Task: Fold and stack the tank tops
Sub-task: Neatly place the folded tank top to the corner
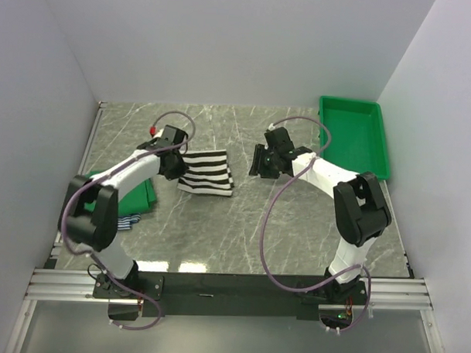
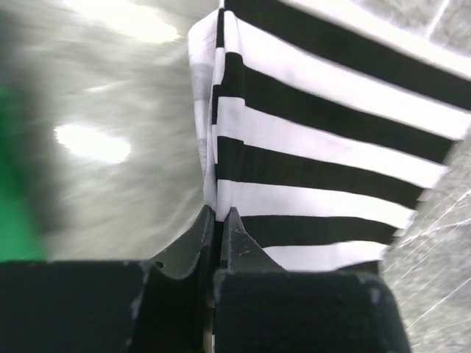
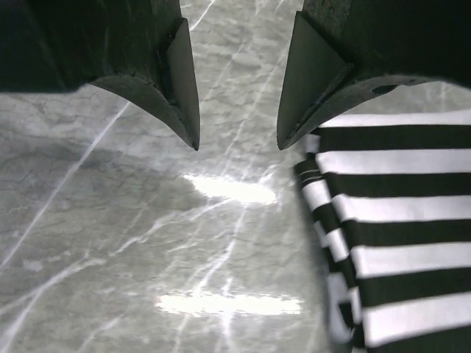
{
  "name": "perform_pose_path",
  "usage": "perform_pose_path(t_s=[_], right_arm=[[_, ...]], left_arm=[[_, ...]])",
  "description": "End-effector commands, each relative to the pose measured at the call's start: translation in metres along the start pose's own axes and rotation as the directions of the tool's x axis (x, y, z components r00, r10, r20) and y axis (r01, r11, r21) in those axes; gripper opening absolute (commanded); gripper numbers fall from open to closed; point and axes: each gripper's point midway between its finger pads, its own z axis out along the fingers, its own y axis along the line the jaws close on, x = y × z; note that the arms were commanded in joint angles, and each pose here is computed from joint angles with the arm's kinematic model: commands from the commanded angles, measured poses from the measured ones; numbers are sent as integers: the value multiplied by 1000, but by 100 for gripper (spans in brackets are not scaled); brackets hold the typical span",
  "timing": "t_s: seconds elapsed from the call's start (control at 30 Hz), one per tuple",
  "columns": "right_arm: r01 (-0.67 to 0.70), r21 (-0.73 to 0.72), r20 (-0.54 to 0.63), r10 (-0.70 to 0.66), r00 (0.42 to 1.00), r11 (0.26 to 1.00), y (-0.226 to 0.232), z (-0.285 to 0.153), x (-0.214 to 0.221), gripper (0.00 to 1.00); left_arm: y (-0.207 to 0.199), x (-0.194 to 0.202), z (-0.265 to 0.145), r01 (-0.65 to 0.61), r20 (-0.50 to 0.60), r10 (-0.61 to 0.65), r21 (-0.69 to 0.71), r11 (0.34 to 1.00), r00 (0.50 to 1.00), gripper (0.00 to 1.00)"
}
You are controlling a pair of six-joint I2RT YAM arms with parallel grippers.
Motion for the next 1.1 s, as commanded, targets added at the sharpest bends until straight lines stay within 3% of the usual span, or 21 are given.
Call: perform_pose_path(t_s=[0.0, 0.33, 0.57, 1.07], right_arm=[[16, -75, 39, -13, 999, 997, 24, -19, -12, 54], [32, -129, 25, -29, 999, 991, 43, -16, -7, 53], [37, -135, 26, -34, 999, 990, 47, -16, -6, 52], [44, -135, 18, -42, 999, 990, 53, -12, -3, 51]], left_arm=[[33, -30, -49, -52, 82, 59, -92, 994, 995, 1], [75, -64, -109, 2, 182, 22, -129, 992, 983, 1], [91, -89, -150, 63, 286, -42, -67, 996, 957, 1], [158, -118, -180, 263, 416, -205, -87, 961, 886, 1]])
